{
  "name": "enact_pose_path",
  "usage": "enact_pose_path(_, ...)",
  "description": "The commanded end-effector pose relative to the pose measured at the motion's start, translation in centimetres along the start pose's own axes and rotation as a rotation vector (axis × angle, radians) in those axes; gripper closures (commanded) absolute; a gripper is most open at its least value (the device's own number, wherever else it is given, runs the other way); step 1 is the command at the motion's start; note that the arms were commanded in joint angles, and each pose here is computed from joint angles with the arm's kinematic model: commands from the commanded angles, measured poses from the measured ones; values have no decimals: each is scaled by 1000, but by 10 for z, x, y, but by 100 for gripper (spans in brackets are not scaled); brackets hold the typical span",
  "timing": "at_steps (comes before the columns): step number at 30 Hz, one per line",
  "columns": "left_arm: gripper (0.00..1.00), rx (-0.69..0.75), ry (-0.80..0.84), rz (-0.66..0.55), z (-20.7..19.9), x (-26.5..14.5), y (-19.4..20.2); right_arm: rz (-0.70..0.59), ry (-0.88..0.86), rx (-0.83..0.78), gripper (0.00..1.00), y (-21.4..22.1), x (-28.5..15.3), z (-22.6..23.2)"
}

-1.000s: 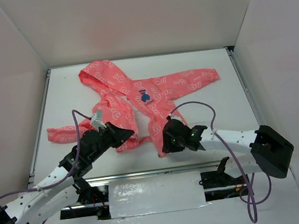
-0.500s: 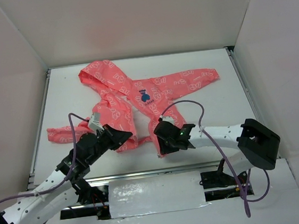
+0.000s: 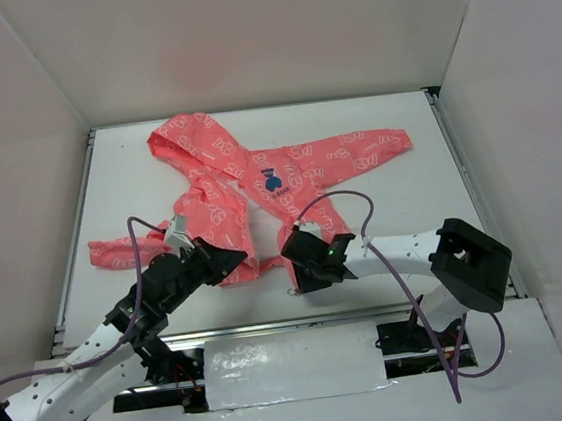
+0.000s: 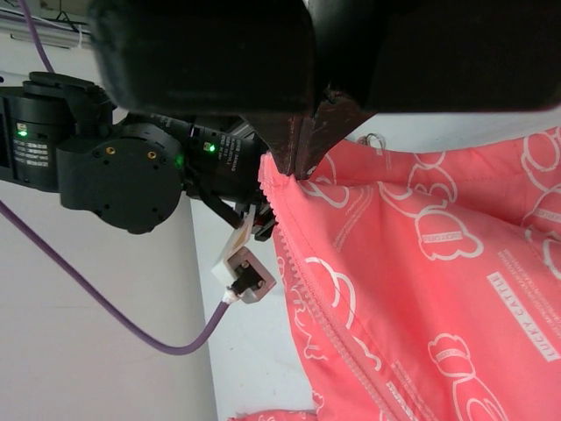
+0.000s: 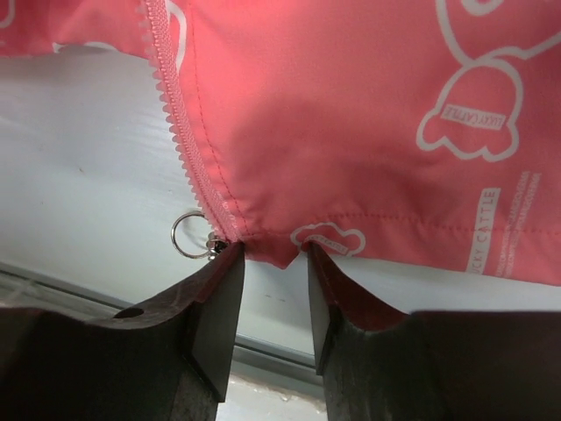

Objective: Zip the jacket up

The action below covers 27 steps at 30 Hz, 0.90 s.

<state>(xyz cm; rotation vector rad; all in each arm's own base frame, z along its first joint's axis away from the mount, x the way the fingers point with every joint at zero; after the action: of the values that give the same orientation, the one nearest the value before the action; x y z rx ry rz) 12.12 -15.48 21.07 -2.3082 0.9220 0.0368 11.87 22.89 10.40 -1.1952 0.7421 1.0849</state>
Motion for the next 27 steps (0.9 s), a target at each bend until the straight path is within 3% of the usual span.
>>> enact_pose_path(1,100,0,22,-11,-1,1,0,19,41,-1,61,5,10,0)
enact_pose_path(6,100,10,10,-6,-2,0,-1,44,84,-3,79,10,18,-5)
enact_pose_path(13,100,10,12,-3,-2,2,-1,19,4,14,84,10,9,-2)
enact_pose_path(17,100,9,23,-3,-4,3,-1,-11,-77,27,97,6,2,4)
enact_pose_path(20,100,4,25,-8,-6,4,-3,-79,-181,63,100,1,-11,9)
enact_pose_path(27,100,-8,81,-69,-31,13,-21,-446,-520,168,100,-45,-95,34)
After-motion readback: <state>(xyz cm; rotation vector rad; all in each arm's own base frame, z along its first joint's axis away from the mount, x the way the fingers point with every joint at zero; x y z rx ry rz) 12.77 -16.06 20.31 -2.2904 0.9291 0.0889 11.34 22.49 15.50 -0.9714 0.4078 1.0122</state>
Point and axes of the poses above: each gripper's point midway between its finger pads, its own x axis out along the fingers, its own z axis along the line the jaws close on, y = z × x, the point moved 10 cm from there along -x, back along the fingers, and after that the axes turned 6 degrees about x, right-handed, at the moved point
